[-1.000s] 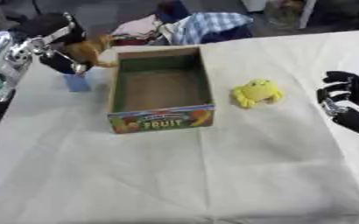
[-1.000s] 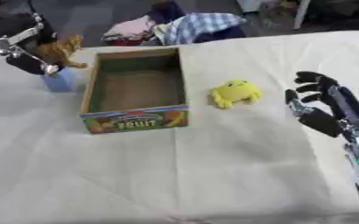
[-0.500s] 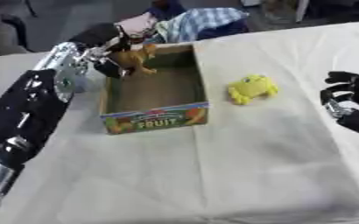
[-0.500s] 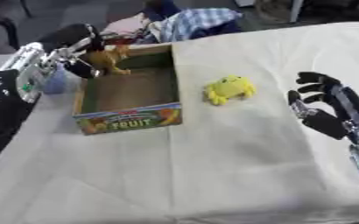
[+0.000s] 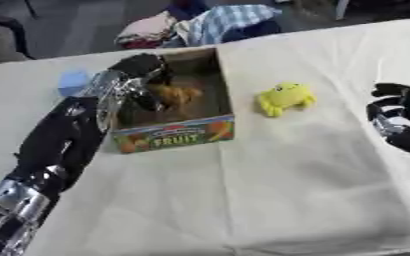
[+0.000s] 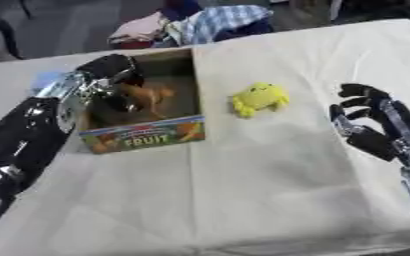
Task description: Pick up objects on the table and place them in the box.
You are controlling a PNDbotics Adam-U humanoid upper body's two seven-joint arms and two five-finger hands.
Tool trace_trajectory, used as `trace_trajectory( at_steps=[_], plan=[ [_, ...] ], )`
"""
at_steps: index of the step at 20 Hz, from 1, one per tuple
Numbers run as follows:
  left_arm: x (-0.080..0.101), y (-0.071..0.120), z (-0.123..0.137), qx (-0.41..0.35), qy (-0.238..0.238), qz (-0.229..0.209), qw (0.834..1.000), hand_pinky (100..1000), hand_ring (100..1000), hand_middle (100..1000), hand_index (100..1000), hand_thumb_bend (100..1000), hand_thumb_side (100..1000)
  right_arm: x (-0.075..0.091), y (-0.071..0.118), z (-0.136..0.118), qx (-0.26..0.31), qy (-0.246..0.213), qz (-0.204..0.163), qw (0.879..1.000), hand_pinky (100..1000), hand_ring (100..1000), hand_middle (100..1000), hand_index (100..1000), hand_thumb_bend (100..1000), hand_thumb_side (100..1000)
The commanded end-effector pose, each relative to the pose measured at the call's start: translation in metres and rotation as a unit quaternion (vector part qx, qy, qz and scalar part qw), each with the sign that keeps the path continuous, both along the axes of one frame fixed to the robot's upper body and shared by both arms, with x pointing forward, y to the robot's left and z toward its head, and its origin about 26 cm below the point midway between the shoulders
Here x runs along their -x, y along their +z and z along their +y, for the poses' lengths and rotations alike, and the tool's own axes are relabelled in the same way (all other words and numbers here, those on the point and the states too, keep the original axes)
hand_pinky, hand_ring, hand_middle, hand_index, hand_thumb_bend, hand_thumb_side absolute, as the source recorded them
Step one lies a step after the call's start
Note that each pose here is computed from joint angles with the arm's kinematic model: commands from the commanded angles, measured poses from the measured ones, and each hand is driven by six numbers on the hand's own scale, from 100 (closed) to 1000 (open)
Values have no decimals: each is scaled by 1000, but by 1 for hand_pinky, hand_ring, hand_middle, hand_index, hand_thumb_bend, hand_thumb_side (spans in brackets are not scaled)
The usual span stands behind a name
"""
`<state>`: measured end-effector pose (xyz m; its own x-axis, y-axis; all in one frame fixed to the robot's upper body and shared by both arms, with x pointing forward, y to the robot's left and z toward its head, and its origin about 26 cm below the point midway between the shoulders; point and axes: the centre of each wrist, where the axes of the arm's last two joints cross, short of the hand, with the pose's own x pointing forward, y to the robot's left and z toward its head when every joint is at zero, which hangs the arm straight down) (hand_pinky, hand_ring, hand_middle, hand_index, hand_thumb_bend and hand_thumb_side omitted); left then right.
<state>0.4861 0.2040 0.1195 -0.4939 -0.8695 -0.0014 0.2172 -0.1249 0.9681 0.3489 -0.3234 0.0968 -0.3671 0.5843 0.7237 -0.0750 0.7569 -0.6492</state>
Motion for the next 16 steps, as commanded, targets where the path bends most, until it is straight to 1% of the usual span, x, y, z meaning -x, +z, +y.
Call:
trace_trajectory(
  at_steps=[1,2,3,4,6,8,12,14,16],
  plan=[
    [-3,11,8,-8,-9,34,999,702,569,521,633,571,189,-1,7,-3,0,-2,-11,1000,669,765,770,877,182,492],
    [-3,13,11,-4,-16,54,998,711,582,559,670,606,232,0,6,-4,1,-5,-9,1000,669,765,770,877,183,491],
    [-3,17,13,-1,-23,73,997,716,590,574,687,625,253,1,5,-6,1,-7,-8,1000,669,765,770,877,184,491],
    [-3,24,16,3,-31,87,996,730,616,617,741,737,332,1,5,-7,2,-8,-7,1000,669,766,770,877,183,490],
    [-2,43,23,5,-44,102,994,743,651,663,784,847,406,3,3,-9,3,-12,-5,1000,669,765,770,877,183,490],
    [1,67,30,6,-55,108,993,749,670,686,805,886,430,4,1,-12,4,-17,-2,1000,669,766,770,877,183,489],
    [10,108,45,18,-66,113,991,758,694,721,815,921,448,6,-2,-15,6,-22,3,1000,669,766,770,877,182,491],
    [14,125,56,23,-59,109,992,756,695,723,813,928,444,7,-3,-16,6,-24,5,1000,669,766,769,877,182,491],
    [18,137,68,28,-39,93,995,745,682,708,803,921,426,8,-4,-17,7,-24,6,1000,669,766,769,877,181,492]
  ],
)
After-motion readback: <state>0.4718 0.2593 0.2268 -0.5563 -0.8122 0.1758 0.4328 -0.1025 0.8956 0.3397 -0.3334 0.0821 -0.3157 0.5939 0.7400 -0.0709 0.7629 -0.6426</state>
